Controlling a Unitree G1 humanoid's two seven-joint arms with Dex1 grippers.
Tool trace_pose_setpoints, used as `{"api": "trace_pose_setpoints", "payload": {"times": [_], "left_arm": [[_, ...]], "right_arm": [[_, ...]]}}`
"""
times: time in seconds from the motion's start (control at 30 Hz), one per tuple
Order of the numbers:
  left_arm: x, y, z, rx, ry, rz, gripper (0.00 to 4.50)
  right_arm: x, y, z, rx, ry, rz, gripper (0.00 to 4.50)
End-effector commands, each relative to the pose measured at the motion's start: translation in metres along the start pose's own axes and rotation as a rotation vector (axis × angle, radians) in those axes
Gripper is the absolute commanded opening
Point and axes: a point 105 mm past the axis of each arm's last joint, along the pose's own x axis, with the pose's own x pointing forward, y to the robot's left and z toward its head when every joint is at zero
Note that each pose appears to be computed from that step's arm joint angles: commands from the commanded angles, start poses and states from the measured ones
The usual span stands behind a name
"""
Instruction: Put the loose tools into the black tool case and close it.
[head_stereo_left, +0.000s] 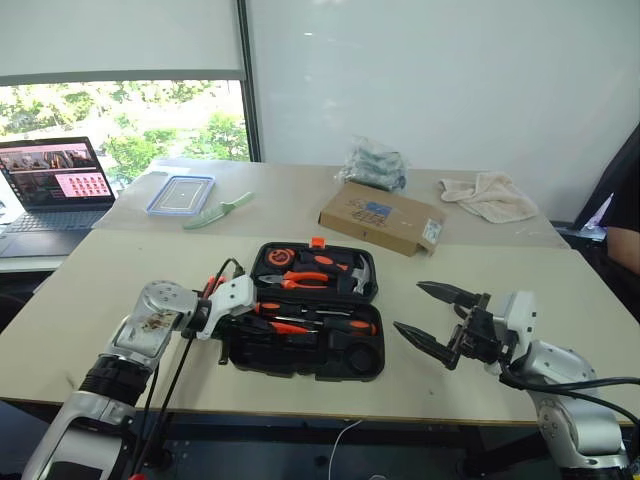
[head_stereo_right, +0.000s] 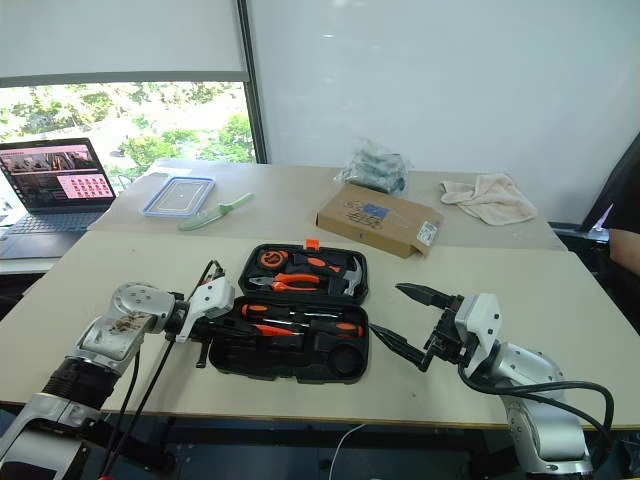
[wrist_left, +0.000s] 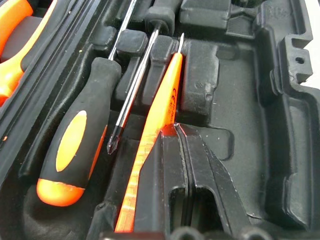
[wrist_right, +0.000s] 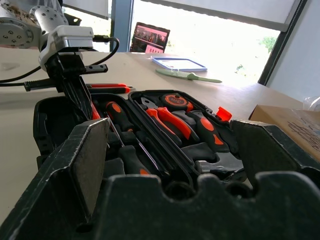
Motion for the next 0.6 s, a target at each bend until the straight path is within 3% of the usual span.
{"api": "trace_pose_setpoints", "payload": {"times": [0.03,0.37,0.6], "left_arm": [[0.005,-0.002,-0.005,-0.021,0.009,0.01,0.04],[-0.005,-0.002,0.014,0.057,-0.096,0.016,0.04],[-0.005,0.006,0.01,0.078,-0.102,0.072,0.04]], "right_arm": [[0.001,0.002,0.01,-0.031,-0.033,0.006,4.5],[0.0,0.002,0.008,-0.018,-0.026,0.013,4.5],[0.002,0.004,0.008,-0.009,-0.023,0.022,4.5]]}}
